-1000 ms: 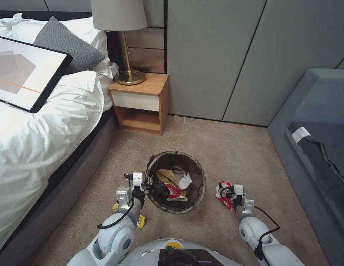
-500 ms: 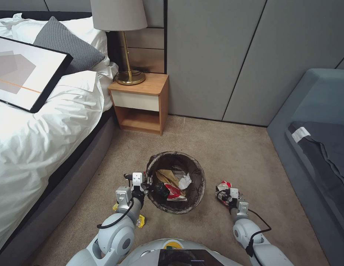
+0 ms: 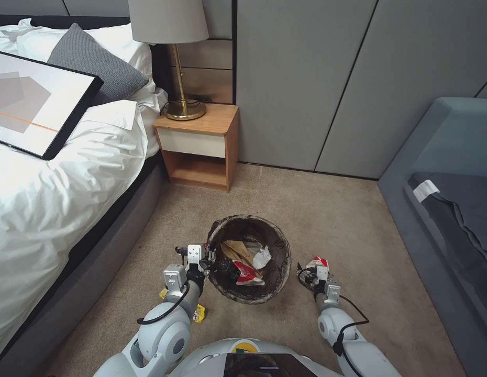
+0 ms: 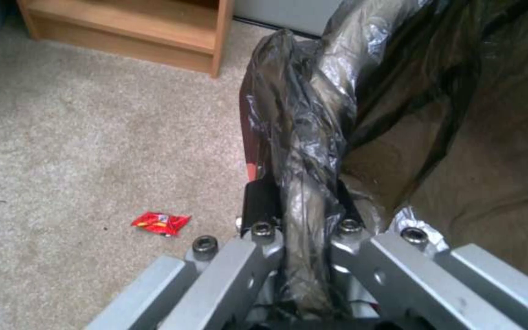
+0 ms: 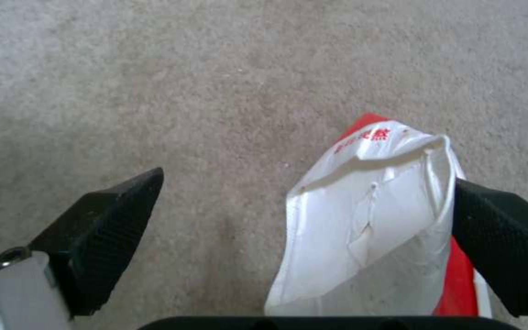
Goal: Pick up the trash bin, then pick up the garbage from the floor and place it into the trash bin.
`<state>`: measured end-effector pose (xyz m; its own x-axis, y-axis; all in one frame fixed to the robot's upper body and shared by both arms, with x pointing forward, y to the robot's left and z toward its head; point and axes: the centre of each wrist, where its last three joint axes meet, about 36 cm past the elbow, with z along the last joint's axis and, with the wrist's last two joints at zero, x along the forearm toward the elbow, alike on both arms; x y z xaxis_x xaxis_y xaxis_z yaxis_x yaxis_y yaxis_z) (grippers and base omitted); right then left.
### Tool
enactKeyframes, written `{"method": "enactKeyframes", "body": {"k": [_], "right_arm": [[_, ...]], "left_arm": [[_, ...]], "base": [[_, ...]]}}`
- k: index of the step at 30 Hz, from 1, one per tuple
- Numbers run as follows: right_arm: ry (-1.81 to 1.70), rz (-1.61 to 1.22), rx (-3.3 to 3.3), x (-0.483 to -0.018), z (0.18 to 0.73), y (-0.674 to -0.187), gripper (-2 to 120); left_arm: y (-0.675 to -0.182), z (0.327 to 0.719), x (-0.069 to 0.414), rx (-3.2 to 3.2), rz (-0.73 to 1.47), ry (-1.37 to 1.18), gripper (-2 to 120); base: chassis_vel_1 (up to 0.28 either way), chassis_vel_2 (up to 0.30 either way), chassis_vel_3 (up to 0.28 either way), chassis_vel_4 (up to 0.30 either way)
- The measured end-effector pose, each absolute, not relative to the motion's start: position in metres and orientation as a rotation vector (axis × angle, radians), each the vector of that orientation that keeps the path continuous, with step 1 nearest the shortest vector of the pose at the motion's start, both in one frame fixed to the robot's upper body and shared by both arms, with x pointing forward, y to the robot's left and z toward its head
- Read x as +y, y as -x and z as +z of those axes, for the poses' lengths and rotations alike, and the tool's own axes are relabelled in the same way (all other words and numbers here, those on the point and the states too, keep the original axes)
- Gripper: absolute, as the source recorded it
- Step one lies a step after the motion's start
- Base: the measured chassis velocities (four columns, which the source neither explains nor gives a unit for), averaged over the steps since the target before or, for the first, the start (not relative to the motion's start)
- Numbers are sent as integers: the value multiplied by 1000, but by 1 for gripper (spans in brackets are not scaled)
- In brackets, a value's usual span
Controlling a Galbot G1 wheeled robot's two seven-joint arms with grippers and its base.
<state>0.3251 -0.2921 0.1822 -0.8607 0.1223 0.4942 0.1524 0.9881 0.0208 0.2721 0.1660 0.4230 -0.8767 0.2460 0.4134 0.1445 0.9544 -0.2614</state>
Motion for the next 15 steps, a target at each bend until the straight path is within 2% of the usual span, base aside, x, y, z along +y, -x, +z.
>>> {"method": "enactKeyframes", "body": {"k": [10, 13, 15], "right_arm": [[247, -64, -2599, -297, 175, -326, 98], [249, -64, -2607, -296, 174, -327, 91], [250, -62, -2620, -292, 173, -328, 82]], "left_arm": [[-272, 423, 165, -2652, 312, 279, 2], [-272, 423, 165, -2652, 313, 280, 2], [-272, 423, 165, -2652, 313, 280, 2]], "base": [[0, 0, 0, 0], [0, 0, 0, 0], [0, 0, 0, 0]]}}
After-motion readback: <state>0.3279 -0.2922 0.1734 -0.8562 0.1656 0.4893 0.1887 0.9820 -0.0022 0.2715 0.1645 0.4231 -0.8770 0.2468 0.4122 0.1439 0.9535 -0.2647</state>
